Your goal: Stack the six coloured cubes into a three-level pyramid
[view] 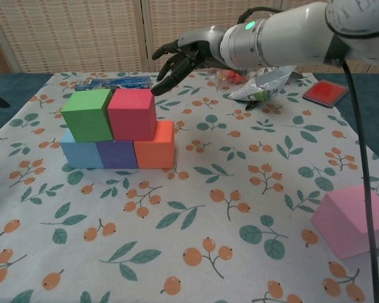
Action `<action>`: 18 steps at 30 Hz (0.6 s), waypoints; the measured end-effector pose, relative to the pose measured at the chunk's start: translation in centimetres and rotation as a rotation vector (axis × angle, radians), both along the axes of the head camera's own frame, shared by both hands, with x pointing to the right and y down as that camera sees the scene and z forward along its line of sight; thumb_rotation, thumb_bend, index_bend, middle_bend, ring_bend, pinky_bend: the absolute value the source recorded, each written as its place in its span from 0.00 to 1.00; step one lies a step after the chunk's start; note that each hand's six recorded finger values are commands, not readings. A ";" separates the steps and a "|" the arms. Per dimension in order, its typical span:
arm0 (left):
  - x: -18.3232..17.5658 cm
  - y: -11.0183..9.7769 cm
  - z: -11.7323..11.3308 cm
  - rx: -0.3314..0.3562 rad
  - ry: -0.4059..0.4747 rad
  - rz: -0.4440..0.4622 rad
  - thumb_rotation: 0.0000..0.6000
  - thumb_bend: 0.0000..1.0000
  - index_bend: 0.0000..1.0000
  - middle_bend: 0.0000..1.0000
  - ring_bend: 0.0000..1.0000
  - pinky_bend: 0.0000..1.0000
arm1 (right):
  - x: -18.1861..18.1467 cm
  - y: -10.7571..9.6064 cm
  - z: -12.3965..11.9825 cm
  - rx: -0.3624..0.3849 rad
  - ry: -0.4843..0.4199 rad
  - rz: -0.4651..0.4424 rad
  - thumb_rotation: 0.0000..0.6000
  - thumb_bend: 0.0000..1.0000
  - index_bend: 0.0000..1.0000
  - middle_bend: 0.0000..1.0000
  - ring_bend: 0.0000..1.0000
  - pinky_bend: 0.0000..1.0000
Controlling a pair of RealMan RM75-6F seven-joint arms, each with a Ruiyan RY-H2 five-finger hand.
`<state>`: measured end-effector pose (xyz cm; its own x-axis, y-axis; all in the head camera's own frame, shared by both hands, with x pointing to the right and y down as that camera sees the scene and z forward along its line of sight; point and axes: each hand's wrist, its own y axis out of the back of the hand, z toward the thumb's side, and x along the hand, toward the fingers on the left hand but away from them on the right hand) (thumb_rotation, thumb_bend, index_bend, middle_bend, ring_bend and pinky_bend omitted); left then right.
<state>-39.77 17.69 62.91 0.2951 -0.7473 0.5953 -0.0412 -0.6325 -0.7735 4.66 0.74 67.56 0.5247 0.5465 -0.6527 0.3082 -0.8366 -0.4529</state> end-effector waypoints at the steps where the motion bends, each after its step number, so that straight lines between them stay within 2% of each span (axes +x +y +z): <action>1: 0.4 -0.3 0.2 -0.002 -0.003 0.016 1.00 0.29 0.12 0.10 0.01 0.07 | 0.2 -0.1 0.1 0.006 0.009 0.000 0.81 0.00 0.00 0.16 0.02 0.00; 6: 2.5 -1.3 1.1 -0.009 -0.008 0.081 1.00 0.29 0.12 0.10 0.00 0.07 | 0.9 -0.6 0.8 0.028 0.045 0.013 0.81 0.00 0.00 0.15 0.01 0.00; 18: 4.9 -1.6 2.7 -0.038 -0.004 0.140 1.00 0.29 0.11 0.09 0.00 0.07 | 0.1 -0.5 3.1 0.027 0.090 0.015 0.81 0.00 0.00 0.13 0.00 0.00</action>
<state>-34.89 16.08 65.56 0.3922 -0.6762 0.6237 0.0527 -0.6604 -0.7491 4.80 0.22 70.61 0.4564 0.5717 -0.6818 0.2780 -0.8195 -0.5011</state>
